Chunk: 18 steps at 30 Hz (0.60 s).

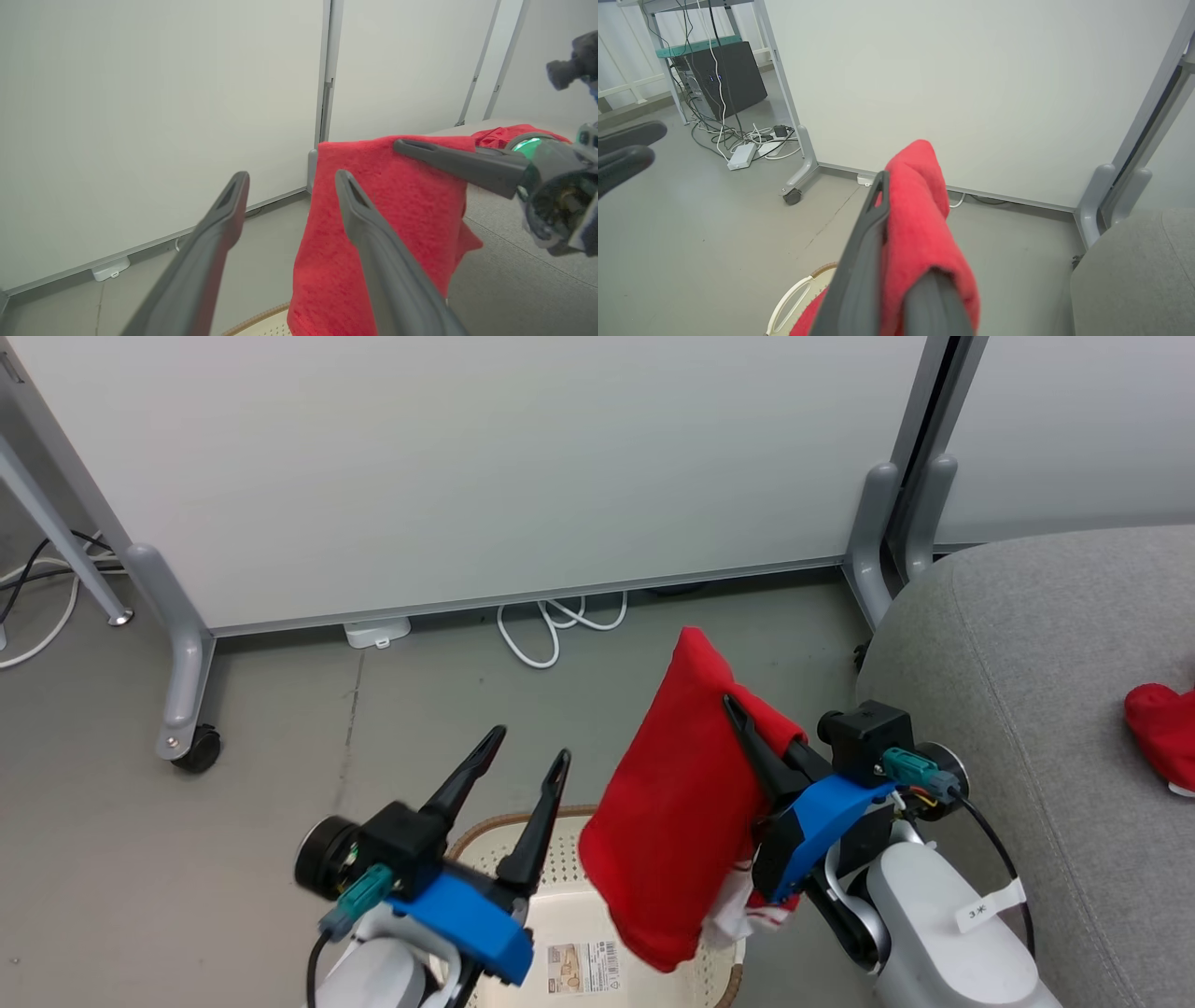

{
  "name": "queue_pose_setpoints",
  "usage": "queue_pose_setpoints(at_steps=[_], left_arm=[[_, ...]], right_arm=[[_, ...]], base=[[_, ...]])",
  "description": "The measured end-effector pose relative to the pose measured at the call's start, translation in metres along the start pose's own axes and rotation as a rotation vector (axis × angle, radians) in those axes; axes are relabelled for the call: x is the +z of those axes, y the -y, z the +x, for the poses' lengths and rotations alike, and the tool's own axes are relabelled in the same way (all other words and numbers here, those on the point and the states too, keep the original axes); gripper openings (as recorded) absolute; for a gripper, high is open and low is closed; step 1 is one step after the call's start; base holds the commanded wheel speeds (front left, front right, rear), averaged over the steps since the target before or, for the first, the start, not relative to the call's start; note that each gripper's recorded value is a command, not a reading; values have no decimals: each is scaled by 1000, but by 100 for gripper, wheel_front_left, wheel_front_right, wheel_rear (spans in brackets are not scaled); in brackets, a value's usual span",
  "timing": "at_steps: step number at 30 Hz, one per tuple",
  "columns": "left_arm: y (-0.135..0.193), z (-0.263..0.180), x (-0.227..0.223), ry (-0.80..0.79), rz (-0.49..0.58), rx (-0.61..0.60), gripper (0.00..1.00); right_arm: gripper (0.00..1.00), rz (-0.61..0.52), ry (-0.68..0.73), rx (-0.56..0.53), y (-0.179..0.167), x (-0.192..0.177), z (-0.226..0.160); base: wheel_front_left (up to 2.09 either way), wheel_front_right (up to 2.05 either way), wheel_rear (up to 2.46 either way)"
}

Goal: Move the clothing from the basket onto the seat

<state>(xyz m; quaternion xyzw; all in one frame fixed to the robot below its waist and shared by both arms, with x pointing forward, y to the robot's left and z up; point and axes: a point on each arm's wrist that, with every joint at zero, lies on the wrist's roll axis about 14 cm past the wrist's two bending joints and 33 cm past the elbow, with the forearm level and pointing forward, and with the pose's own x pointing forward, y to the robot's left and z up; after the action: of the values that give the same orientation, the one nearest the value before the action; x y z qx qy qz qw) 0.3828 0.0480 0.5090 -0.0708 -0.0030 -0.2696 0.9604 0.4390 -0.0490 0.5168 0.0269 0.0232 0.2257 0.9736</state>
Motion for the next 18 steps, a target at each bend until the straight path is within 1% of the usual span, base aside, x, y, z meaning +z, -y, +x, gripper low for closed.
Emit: queue_pose_setpoints(at_steps=[10,18], left_arm=[[-20,-38,-24,-42,-27,107,100],[-22,-45,-30,-49,-32,132,100]], right_arm=[[0,10,-7,-21,4,-3,-5],[0,11,-4,-27,5,0,-7]], base=[[0,0,0],[0,0,0]])
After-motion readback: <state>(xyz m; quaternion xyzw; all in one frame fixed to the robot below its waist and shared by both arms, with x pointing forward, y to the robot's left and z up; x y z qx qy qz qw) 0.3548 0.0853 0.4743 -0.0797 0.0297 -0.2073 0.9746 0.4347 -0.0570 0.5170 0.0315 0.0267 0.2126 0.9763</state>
